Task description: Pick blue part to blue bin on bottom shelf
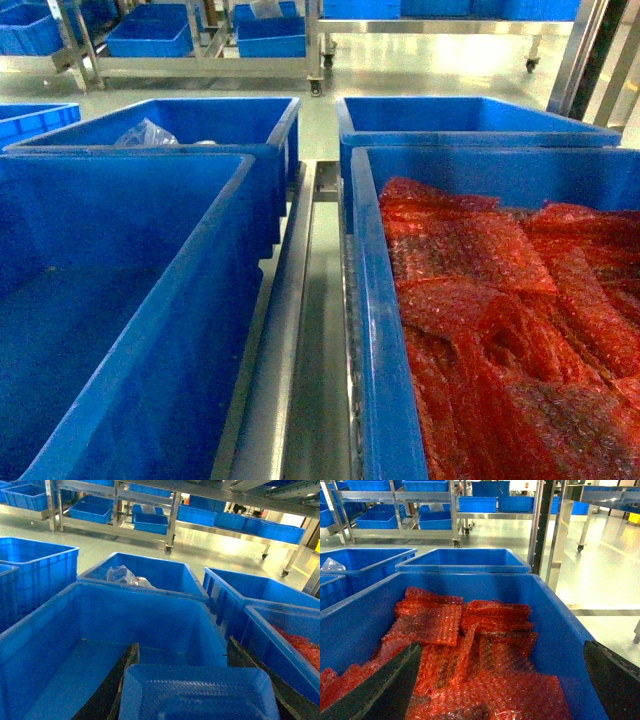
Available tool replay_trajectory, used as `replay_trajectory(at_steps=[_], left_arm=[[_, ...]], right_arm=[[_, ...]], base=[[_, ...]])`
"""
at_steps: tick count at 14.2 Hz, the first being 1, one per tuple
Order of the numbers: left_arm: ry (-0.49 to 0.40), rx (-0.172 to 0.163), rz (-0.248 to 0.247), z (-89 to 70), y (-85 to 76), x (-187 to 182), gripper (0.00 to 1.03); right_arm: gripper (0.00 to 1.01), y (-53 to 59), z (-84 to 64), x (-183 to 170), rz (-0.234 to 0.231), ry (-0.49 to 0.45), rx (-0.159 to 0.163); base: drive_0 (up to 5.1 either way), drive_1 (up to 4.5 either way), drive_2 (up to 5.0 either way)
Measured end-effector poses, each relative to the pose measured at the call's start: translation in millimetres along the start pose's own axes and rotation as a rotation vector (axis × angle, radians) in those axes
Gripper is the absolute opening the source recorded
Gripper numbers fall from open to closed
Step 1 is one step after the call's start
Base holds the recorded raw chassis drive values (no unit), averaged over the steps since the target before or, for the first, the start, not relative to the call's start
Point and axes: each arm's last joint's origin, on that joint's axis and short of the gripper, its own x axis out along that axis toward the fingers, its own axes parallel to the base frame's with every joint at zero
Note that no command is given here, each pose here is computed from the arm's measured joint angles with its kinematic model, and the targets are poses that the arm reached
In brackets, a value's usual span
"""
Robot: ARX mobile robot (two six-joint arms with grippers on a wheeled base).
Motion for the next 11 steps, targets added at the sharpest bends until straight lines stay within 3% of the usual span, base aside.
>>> replay_trajectory(at_steps=[11], left_arm=[[0.0, 0.0, 0.0, 0.0, 0.0, 0.0, 0.43]], right_arm=[[0.98, 0.0, 0.0, 0.0, 0.0, 0.0, 0.0]], base=[[0.0, 0.0, 0.0]])
